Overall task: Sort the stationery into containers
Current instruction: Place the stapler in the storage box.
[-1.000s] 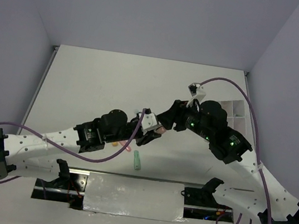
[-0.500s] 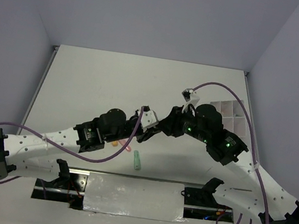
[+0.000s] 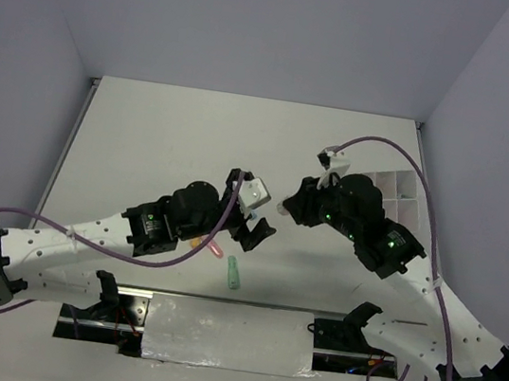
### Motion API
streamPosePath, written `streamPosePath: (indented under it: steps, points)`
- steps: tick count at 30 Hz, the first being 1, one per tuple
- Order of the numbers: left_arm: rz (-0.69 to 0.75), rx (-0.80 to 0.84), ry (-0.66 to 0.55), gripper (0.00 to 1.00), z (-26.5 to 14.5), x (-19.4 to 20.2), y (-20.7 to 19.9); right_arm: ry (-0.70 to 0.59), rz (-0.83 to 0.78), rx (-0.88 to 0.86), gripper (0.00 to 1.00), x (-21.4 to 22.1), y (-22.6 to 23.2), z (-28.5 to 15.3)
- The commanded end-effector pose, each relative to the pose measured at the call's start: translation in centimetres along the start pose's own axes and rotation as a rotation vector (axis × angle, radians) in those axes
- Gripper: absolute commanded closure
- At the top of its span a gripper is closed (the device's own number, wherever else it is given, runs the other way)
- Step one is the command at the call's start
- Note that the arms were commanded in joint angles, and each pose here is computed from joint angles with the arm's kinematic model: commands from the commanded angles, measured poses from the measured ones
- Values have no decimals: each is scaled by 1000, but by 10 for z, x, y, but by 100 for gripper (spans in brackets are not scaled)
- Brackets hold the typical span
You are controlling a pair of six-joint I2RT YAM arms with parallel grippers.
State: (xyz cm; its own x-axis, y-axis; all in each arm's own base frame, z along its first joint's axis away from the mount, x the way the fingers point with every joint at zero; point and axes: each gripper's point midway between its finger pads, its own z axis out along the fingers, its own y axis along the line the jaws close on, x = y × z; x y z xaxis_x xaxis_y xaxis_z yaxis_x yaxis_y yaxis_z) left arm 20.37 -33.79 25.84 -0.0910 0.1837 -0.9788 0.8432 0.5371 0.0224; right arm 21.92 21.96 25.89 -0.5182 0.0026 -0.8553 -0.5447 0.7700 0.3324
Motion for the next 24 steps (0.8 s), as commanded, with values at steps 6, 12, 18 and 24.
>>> streamPosePath:
  steps: [6, 12, 18, 24]
  points:
    - [-173, -506, 353, 1, -95, 50, 70, 81, -251, 715, 100, -17, -160, -67]
    - [-175, -460, 277, 1, -134, 50, 68, 128, -356, 945, 100, -42, -198, -106]
    - [-185, -451, 259, 1, -141, 66, 67, 211, -327, 1119, 100, -38, -236, -121]
    - [-145, -487, 370, 1, -133, 88, 67, 269, -287, 1163, 100, -12, -257, -120]
